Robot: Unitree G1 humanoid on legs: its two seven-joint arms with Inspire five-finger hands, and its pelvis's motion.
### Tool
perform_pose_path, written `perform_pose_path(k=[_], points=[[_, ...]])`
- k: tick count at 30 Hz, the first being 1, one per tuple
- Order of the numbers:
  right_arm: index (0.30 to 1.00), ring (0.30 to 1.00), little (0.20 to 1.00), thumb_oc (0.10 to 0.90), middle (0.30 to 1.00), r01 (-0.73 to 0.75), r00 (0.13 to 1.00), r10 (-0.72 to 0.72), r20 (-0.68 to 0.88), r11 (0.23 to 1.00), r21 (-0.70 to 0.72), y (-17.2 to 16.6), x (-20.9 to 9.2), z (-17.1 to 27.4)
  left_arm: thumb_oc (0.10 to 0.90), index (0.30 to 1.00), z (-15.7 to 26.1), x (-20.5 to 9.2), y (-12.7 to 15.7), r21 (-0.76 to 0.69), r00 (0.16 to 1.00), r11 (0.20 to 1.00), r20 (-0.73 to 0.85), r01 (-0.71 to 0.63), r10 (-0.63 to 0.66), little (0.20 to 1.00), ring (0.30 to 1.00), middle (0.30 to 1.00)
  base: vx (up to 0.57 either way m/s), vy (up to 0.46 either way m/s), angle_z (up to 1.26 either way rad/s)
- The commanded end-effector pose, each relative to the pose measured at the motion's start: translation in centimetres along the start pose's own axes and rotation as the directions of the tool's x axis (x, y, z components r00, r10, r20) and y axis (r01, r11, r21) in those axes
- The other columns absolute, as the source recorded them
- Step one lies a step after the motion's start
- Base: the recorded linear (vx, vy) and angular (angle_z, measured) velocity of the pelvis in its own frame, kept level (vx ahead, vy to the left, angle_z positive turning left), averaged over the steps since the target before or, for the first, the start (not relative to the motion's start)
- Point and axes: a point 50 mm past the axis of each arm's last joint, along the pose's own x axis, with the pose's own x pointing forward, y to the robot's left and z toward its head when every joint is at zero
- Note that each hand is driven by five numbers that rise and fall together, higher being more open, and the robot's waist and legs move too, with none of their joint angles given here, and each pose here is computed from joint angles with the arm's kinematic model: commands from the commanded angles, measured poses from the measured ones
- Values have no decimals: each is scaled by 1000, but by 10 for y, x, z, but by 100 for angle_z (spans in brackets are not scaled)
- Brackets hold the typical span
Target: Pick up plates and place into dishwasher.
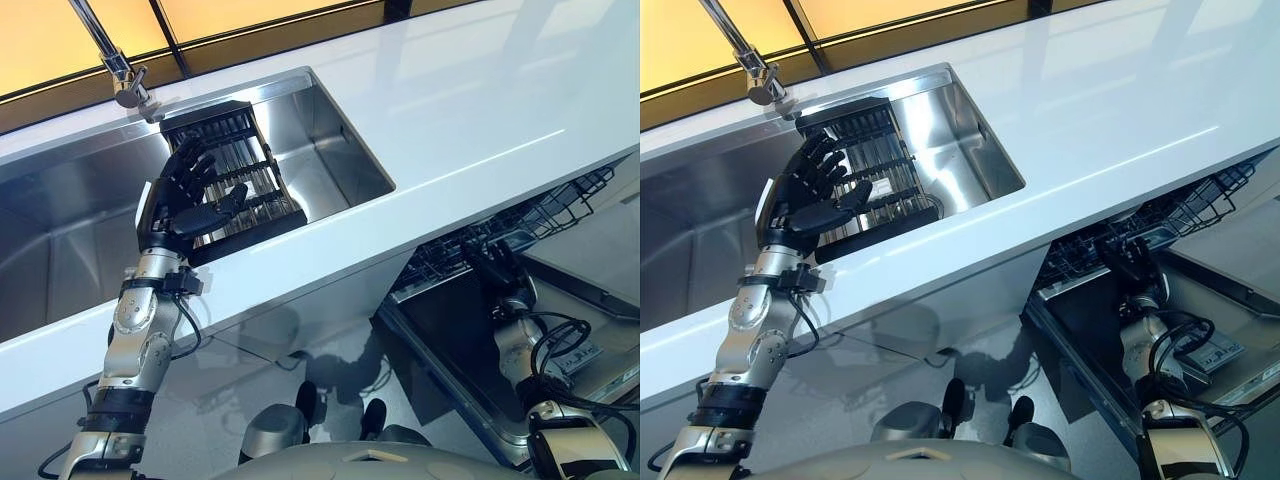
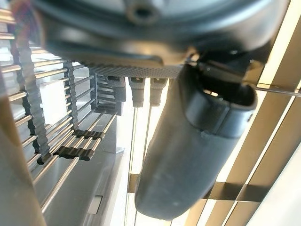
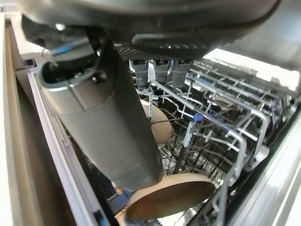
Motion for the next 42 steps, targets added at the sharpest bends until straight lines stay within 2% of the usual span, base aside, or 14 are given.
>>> perform_pose_path(k=[1, 8, 14, 16, 19, 28, 33, 39, 42], points=[[900, 900, 900, 800, 900, -474, 830, 492, 261, 870, -134, 126, -5, 66, 800, 900, -7, -7, -10, -43, 998, 997, -5, 64, -64, 900, 900, 900, -42, 18, -1], [900, 900, 900, 800, 900, -250, 891, 301, 339, 950, -186, 81, -7, 78, 800, 900, -8, -9, -8, -51, 999, 998, 20, 25, -24, 900, 900, 900, -37, -11, -5], [900, 900, 900, 800, 900, 55, 907, 16, 421, 986, -155, 43, -9, 92, 800, 900, -3, -2, -8, -44, 999, 999, 44, -17, 19, 900, 900, 900, -34, 23, -15], [900, 900, 900, 800, 900, 155, 896, -75, 438, 976, -150, 30, -10, 95, 800, 900, -2, 2, -8, -38, 998, 999, 53, -23, 25, 900, 900, 900, -27, 21, -18], [900, 900, 900, 800, 900, 228, 877, -148, 457, 966, -125, 19, -11, 100, 800, 900, 1, 5, -8, -33, 998, 999, 59, -31, 32, 900, 900, 900, -11, 7, -6], [900, 900, 900, 800, 900, 389, 805, -238, 543, 903, -181, 4, -13, 120, 800, 900, 3, 6, -4, -18, 996, 998, 67, -61, 62, 900, 900, 900, -3, 24, -9], [900, 900, 900, 800, 900, 470, 738, -316, 596, 875, -117, -14, -23, 126, 800, 900, 6, 4, 5, -15, 993, 996, 80, -85, 86, 900, 900, 900, -35, 39, -11], [900, 900, 900, 800, 900, 584, 691, -456, 560, 810, -60, -51, -30, 118, 800, 900, 7, 3, 14, -24, 989, 993, 82, -119, 121, 900, 900, 900, -29, 8, -5], [900, 900, 900, 800, 900, 639, 663, -520, 539, 768, -46, -65, -33, 110, 800, 900, -1, 0, 18, -57, 983, 982, 27, -179, 181, 900, 900, 900, -10, 14, -21]])
